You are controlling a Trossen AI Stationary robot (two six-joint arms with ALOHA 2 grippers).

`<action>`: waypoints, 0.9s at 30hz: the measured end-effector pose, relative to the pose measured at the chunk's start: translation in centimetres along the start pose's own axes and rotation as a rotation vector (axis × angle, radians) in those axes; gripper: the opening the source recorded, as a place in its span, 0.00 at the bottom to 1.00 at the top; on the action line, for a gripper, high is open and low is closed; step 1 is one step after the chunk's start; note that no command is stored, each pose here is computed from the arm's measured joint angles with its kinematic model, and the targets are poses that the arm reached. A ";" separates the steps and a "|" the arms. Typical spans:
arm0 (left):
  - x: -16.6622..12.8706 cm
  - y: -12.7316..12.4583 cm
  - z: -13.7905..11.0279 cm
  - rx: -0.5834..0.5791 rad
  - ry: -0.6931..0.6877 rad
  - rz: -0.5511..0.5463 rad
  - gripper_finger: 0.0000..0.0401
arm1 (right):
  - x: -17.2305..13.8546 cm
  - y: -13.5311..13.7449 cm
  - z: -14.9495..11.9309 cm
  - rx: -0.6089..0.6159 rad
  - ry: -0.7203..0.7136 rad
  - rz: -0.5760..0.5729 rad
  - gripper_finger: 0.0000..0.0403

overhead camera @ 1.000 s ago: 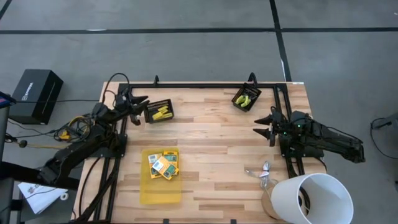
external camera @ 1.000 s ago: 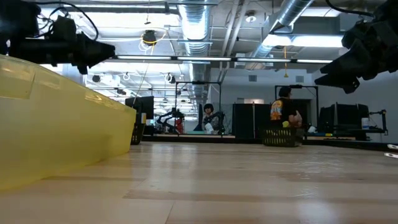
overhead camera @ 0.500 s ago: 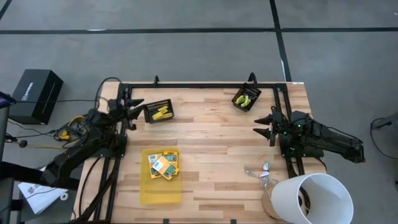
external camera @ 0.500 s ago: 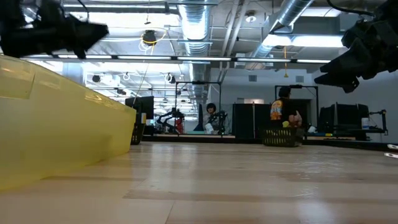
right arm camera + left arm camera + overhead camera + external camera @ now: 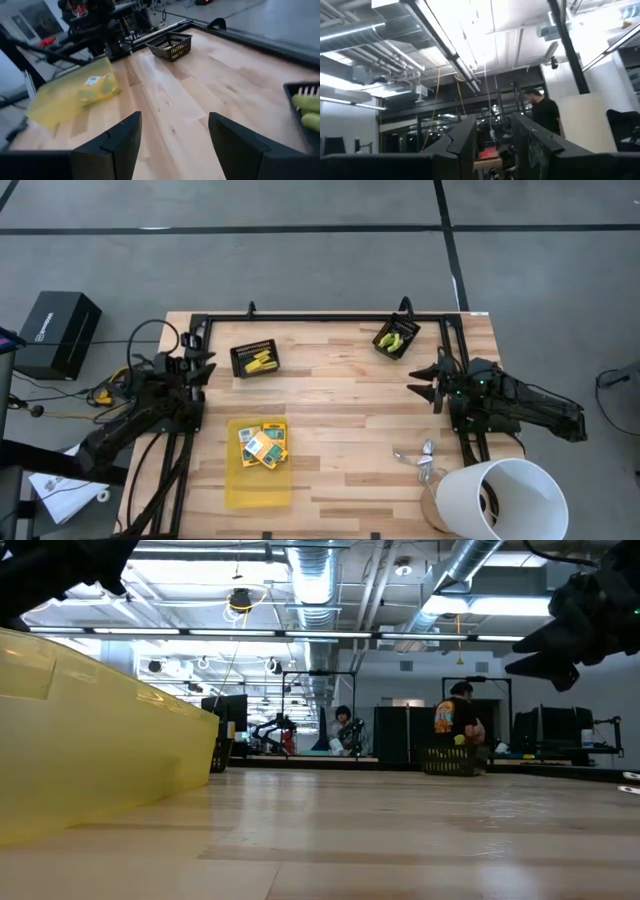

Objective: Pick & Place School Supplies
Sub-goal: Return to Home Position

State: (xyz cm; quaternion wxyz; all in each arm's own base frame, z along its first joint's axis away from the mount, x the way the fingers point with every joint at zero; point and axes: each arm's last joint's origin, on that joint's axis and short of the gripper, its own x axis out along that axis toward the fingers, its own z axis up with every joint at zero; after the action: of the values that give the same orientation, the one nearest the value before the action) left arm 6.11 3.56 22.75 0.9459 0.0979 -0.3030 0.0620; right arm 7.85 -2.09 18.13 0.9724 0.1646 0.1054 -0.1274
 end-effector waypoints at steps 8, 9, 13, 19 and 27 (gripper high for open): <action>0.1 -0.2 0.0 -0.018 -0.006 -0.027 0.29 | 0.0 0.0 0.0 0.180 -0.001 -0.005 0.55; 0.1 -0.2 0.0 -0.018 -0.007 -0.028 0.29 | 0.0 0.0 0.0 0.182 -0.001 -0.005 0.55; 0.1 -0.2 0.0 -0.019 -0.007 -0.028 0.29 | 0.0 0.0 0.0 0.180 -0.001 -0.005 0.55; 0.1 -0.3 0.0 -0.023 -0.009 -0.035 0.29 | 0.0 0.0 0.0 0.179 -0.001 -0.005 0.55; 0.2 -0.6 0.0 -0.048 -0.018 -0.071 0.29 | 0.0 0.0 -0.1 0.180 0.005 -0.007 0.55</action>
State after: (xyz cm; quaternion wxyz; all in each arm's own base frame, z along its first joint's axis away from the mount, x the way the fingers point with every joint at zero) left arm 6.37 2.99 22.79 0.9469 0.0862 -0.3090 0.0203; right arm 7.81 -2.10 18.05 0.9530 0.2512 0.0964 -0.1393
